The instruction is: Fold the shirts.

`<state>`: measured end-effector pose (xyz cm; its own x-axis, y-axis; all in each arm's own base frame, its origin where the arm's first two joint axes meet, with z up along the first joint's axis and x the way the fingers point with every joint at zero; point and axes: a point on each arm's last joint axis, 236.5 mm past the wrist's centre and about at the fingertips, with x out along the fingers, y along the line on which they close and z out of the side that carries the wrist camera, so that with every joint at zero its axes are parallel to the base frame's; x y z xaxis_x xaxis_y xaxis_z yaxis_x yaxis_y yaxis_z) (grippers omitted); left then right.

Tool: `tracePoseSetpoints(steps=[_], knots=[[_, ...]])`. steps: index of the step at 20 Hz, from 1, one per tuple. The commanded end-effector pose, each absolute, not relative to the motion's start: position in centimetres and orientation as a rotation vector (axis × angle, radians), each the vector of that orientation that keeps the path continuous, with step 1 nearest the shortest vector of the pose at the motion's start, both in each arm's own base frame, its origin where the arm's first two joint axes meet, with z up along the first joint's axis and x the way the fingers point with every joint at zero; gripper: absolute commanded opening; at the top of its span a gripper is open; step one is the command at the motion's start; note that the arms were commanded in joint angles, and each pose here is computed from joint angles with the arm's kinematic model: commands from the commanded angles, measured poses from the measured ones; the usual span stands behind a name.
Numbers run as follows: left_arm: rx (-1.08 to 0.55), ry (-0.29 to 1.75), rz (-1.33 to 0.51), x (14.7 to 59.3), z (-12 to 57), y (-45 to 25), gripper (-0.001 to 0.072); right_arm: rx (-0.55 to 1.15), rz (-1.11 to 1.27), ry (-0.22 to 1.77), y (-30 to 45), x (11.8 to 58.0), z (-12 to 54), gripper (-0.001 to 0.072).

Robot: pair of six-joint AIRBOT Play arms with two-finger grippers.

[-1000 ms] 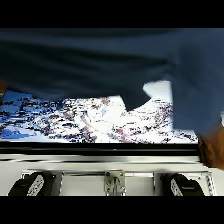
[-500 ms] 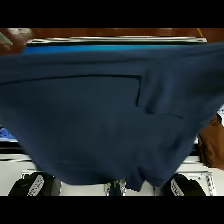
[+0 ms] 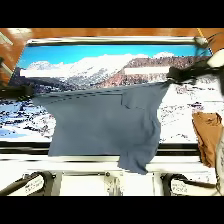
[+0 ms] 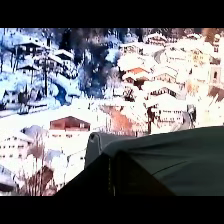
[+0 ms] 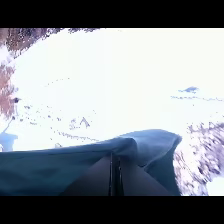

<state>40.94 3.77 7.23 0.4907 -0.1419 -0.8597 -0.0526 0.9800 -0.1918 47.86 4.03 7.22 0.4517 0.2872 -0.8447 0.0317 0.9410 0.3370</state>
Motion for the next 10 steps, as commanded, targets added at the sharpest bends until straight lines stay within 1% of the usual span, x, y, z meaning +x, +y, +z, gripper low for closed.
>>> tracePoseSetpoints(steps=[1,4,6,8,10], knots=[[-0.203,1.044,-0.053,48.6,0.9,3.6,0.004,0.455,0.145,0.979,5.5,55.1,0.2,0.0054],[-0.18,0.929,-0.038,54.2,-0.2,3.6,0.004,0.426,0.104,0.806,5.4,59.4,-0.4,0.0054],[-0.169,0.835,-0.016,57.0,-0.4,3.7,0.0039,0.394,0.094,0.733,5.6,61.1,-0.8,0.0054],[-0.178,0.795,-0.003,58.2,-1.1,3.8,0.004,0.39,0.086,0.719,6.0,61.7,-2.1,0.0054],[-0.197,0.843,-0.011,57.7,-2.7,3.5,0.004,0.389,0.097,0.773,6.6,61.1,-3.7,0.0054]])
